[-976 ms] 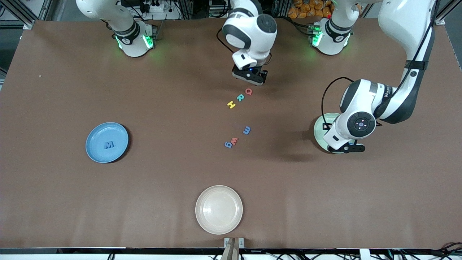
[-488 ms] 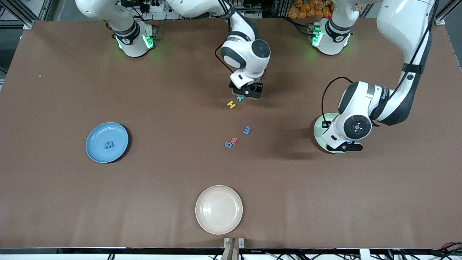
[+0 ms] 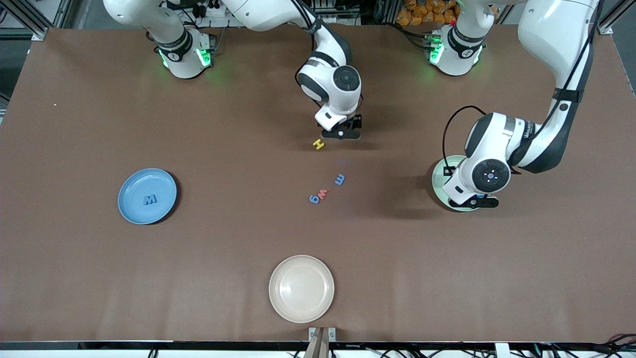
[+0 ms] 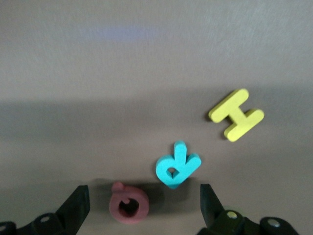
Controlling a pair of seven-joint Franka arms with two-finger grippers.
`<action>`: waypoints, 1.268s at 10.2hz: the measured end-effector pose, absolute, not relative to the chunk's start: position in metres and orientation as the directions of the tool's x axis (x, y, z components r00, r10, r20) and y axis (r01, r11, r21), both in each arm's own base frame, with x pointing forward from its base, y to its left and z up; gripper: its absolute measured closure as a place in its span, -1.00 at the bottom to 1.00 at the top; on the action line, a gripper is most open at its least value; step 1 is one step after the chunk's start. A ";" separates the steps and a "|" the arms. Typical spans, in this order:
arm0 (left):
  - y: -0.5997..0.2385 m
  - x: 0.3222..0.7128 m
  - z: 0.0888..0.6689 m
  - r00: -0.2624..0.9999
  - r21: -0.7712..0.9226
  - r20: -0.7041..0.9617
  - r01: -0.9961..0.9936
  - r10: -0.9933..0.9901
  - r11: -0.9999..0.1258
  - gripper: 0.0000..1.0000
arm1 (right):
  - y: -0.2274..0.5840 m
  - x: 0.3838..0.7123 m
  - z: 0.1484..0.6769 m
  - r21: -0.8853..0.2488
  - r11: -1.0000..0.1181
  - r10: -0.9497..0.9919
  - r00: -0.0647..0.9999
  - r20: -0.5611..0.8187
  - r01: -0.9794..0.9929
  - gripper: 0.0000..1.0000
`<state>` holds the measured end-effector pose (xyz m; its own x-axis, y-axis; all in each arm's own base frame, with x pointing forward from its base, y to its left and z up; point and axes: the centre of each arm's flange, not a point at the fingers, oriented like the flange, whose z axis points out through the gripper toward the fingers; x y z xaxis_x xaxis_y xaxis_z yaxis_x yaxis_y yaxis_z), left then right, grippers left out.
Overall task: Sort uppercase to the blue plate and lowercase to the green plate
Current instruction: 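Release the h on the green plate while the right gripper grasps the pink Q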
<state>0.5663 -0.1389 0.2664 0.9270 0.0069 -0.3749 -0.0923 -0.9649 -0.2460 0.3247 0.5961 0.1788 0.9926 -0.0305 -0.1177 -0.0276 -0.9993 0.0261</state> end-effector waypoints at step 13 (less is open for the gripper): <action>-0.142 0.565 0.264 0.921 -0.250 -0.388 -0.135 -0.029 -0.959 -1.00 | 0.601 0.317 0.178 -0.031 -0.999 -0.032 0.993 -0.116 -0.035 -0.07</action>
<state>0.5647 -0.1418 0.2637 0.9213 -0.0286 -0.3879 -0.1351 -0.9587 -0.2502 0.3168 0.6006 0.1780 0.9928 -0.0317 -0.1159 -0.0354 -0.9989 -0.0306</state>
